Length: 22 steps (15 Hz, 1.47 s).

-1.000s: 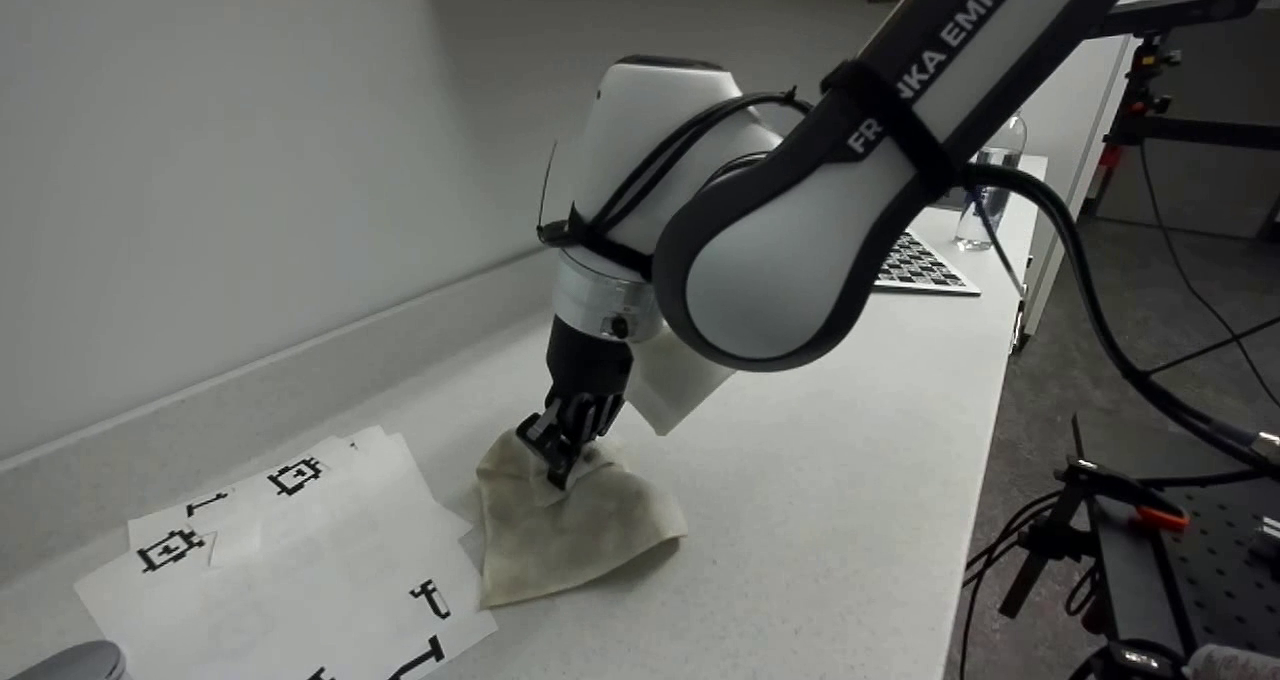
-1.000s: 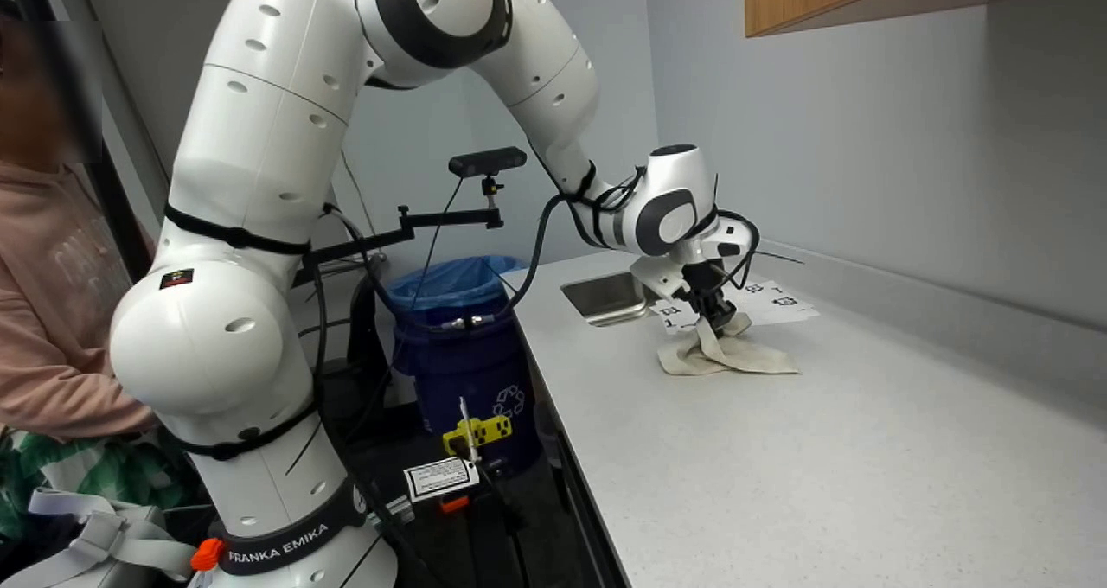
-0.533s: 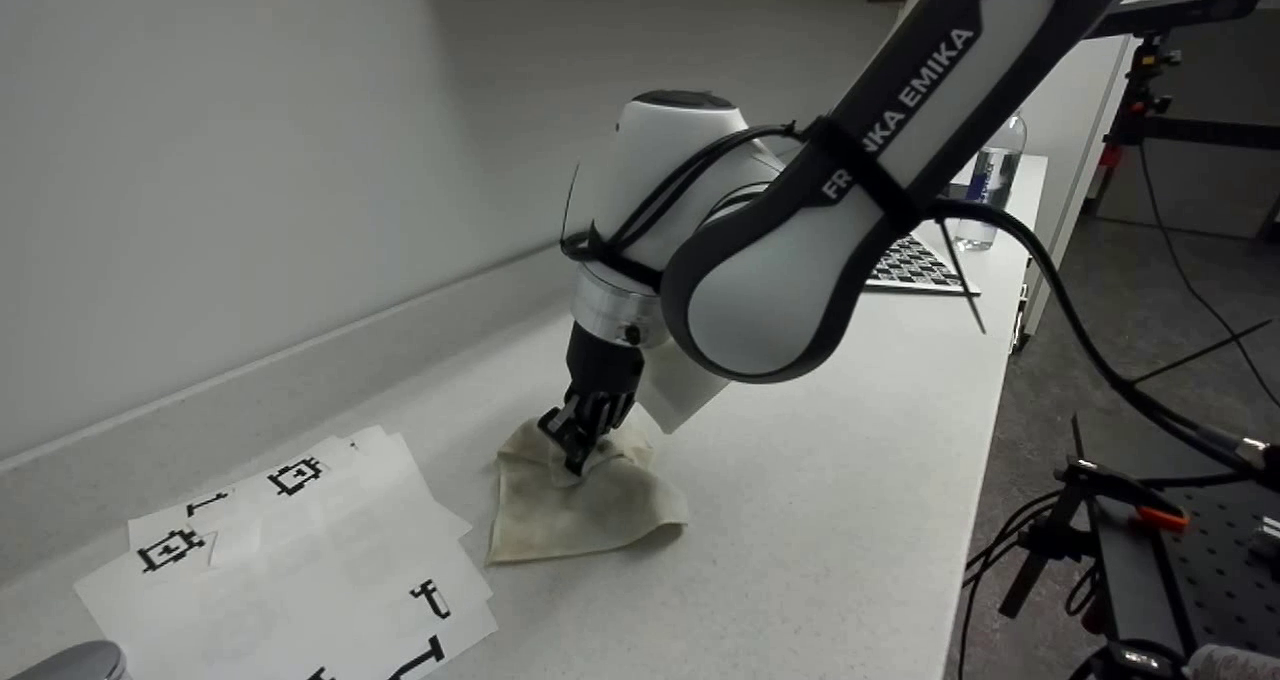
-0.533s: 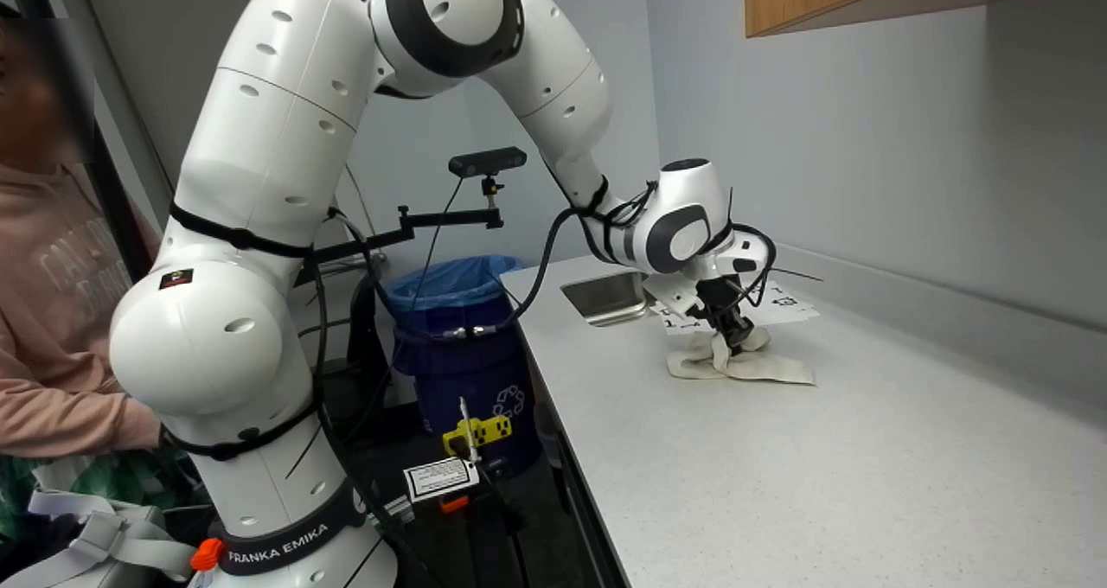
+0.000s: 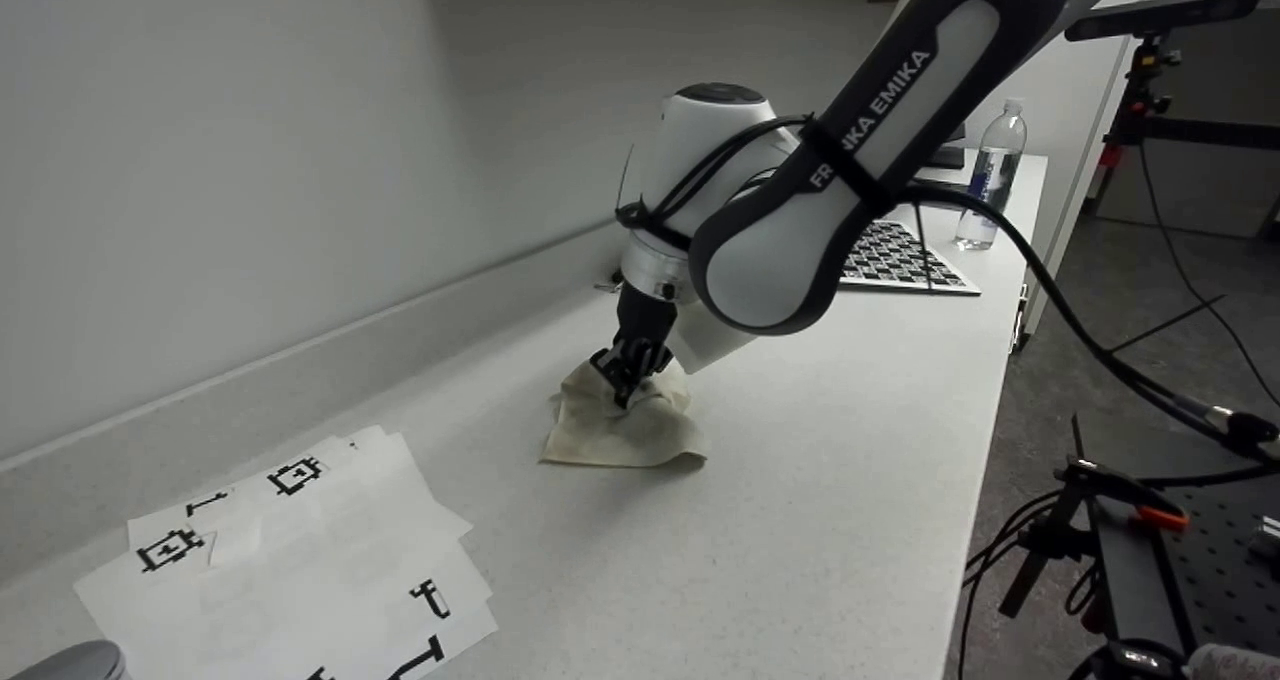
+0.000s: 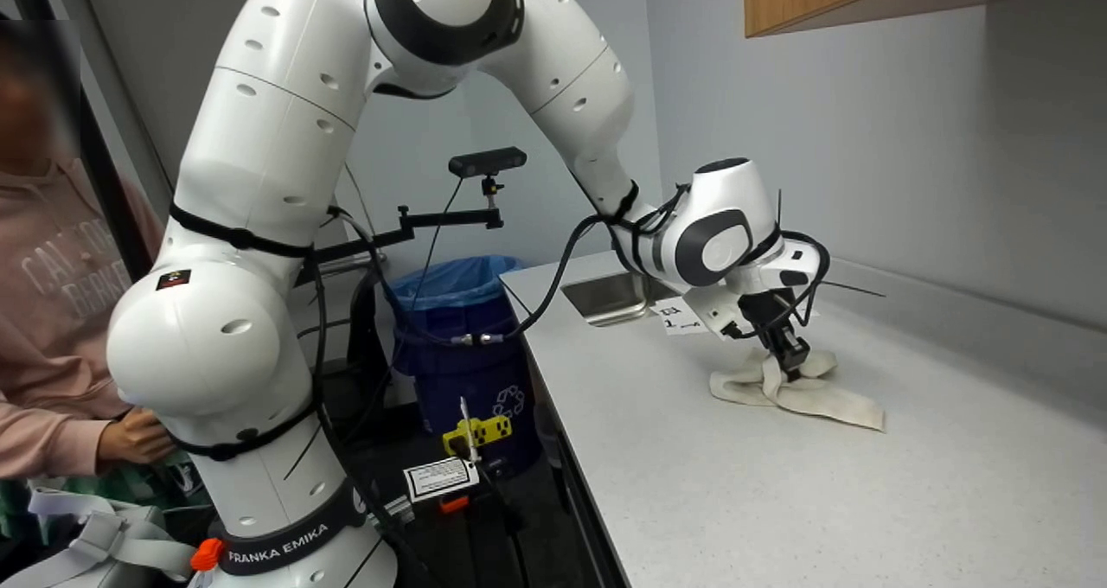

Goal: Use the towel to wipe the countertop

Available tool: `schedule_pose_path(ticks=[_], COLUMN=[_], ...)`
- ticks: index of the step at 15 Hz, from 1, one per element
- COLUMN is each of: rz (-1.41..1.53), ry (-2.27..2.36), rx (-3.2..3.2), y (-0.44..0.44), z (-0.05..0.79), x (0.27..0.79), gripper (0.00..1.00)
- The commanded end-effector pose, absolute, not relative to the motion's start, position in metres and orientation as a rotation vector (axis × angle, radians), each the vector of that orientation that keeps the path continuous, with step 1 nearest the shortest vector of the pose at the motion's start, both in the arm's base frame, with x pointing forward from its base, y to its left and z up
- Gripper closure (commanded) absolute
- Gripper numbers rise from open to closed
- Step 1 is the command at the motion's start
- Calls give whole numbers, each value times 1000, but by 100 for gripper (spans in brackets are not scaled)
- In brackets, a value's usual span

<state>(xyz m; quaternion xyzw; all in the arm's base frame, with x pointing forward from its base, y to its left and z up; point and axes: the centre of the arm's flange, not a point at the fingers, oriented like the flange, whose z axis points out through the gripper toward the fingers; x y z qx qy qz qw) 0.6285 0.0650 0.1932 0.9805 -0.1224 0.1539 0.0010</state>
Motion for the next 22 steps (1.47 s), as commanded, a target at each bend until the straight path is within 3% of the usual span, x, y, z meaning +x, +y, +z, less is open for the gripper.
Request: schedule_pose_path(ticks=[1, 7, 15, 22], rz=[541, 555, 562, 513], ry=[-549, -705, -378, -136], rx=[3023, 3002, 3179, 3290], y=[27, 6, 141, 225], z=[195, 198, 214, 218], x=[611, 598, 618, 600], gripper=[98, 98, 98, 98])
